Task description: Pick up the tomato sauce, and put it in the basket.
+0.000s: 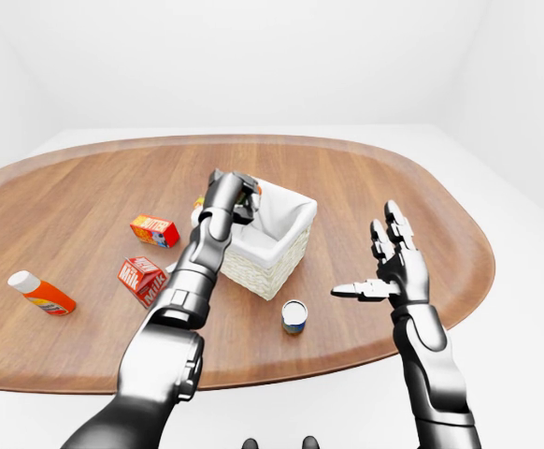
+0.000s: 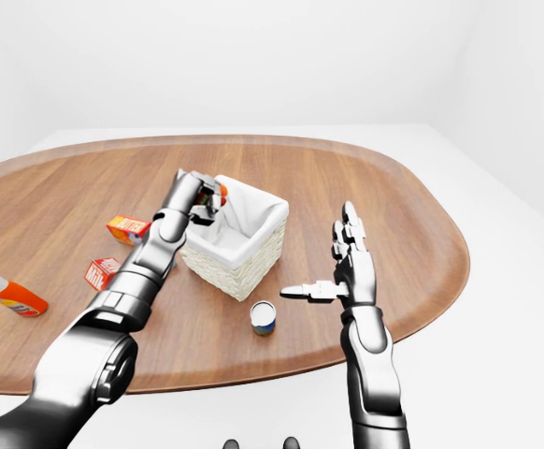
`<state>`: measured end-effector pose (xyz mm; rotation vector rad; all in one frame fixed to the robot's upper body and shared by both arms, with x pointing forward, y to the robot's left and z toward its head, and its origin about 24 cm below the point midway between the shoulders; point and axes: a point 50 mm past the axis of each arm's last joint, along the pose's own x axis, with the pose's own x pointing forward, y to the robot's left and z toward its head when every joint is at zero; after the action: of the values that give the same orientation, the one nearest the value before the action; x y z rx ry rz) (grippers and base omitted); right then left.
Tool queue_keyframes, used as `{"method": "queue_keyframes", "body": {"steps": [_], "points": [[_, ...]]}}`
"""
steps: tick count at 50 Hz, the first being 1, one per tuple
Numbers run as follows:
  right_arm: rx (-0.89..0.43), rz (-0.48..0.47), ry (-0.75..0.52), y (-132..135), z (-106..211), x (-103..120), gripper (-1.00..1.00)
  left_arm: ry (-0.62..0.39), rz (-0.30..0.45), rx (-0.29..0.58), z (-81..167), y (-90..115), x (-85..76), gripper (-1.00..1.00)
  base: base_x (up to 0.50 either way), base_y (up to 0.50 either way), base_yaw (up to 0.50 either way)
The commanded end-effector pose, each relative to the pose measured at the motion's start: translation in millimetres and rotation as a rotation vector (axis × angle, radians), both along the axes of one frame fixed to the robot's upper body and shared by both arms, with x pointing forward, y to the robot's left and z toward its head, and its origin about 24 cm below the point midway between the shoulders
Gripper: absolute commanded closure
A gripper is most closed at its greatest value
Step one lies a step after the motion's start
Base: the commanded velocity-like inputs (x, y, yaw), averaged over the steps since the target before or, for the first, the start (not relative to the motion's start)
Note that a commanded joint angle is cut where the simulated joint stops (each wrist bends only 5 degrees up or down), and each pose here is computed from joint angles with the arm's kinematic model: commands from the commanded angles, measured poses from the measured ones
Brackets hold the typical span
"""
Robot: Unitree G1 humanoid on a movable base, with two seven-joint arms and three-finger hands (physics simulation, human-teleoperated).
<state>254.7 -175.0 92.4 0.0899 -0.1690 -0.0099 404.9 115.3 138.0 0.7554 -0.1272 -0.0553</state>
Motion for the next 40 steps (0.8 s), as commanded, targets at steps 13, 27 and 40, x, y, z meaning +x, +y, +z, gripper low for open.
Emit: {"method": "queue_keyframes", "body": {"steps": [13, 27, 40], "points": [[0.002, -0.002, -0.012, -0.6, 2.7, -1.4, -1.00, 0.034, -0.007, 0.032, -8.4, -4.8, 1.7, 1.00, 0.00, 0.00, 0.00], [0.002, -0.001, -0.003, -0.4, 0.5, -1.2, -1.00, 0.040, -0.004, 0.035, -11.1, -4.7, 1.2, 1.00, 0.00, 0.00, 0.00], [0.002, -0.001, 0.000, -0.3, -0.2, -0.8, -1.00, 0.050, 0.000, 0.032, -14.0, -4.3, 1.0, 1.00, 0.00, 0.00, 0.00]]}}
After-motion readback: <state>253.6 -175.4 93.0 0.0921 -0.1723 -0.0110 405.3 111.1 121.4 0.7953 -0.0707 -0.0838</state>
